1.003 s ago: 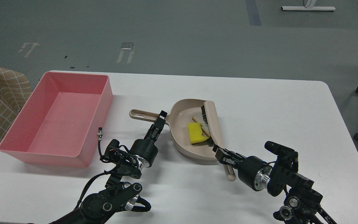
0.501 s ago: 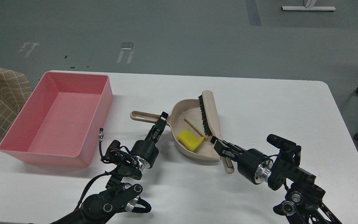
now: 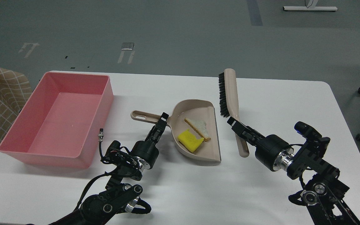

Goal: Sweep and dump garbage into bin
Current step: 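Lift the brush away and set it down beside the dustpan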

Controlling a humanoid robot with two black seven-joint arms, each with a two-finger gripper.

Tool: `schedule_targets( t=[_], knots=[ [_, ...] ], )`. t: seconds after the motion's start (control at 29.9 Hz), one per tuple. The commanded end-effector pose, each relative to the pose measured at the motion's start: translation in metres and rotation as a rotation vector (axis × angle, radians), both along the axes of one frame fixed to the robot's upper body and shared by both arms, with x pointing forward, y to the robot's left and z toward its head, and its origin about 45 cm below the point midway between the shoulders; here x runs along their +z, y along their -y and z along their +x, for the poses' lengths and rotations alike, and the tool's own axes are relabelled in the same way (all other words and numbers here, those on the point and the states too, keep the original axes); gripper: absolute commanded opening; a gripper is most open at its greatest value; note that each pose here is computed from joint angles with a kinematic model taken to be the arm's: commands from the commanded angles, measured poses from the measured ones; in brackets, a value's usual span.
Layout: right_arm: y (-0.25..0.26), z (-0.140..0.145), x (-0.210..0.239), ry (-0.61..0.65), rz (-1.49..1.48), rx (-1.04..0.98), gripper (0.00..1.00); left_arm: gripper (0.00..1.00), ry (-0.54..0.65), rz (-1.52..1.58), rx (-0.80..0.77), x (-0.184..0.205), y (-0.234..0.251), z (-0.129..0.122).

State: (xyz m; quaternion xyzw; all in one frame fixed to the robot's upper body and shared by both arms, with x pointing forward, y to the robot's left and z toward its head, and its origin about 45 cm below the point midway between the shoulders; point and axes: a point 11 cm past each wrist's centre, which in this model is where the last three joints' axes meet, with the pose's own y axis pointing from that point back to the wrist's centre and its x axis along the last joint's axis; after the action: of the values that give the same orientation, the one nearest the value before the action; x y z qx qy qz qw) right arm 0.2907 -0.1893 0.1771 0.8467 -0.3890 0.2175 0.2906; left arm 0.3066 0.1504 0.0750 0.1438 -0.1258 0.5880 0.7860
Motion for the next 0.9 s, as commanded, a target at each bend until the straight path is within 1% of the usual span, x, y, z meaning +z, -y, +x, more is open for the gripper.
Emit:
schedule_targets(
  t=[0.0, 0.1, 0.2, 0.4, 0.57, 0.87],
  knots=[
    [0.021, 0.001, 0.002, 0.005, -0.029, -0.026, 0.2, 0.2, 0.0, 0.001, 0.0, 0.0, 0.0, 0.0],
    [0.035, -0.002, -0.002, -0.009, -0.058, -0.043, 0.2, 0.2, 0.002, 0.0, 0.0, 0.0, 0.0, 0.0],
    [0.049, -0.017, -0.018, -0.061, -0.094, -0.055, 0.2, 0.2, 0.002, 0.0, 0.001, 0.001, 0.0, 0.001],
    [0.076, -0.039, -0.035, -0.13, -0.14, -0.085, 0.21, 0.21, 0.003, -0.003, 0.001, 0.002, 0.0, 0.002],
    [0.092, -0.045, -0.037, -0.15, -0.135, -0.127, 0.21, 0.21, 0.003, -0.002, 0.003, 0.001, 0.0, 0.003],
    [0.116, -0.044, -0.03, -0.147, -0.147, -0.162, 0.21, 0.21, 0.001, -0.001, 0.003, 0.001, 0.0, 0.002]
  ],
)
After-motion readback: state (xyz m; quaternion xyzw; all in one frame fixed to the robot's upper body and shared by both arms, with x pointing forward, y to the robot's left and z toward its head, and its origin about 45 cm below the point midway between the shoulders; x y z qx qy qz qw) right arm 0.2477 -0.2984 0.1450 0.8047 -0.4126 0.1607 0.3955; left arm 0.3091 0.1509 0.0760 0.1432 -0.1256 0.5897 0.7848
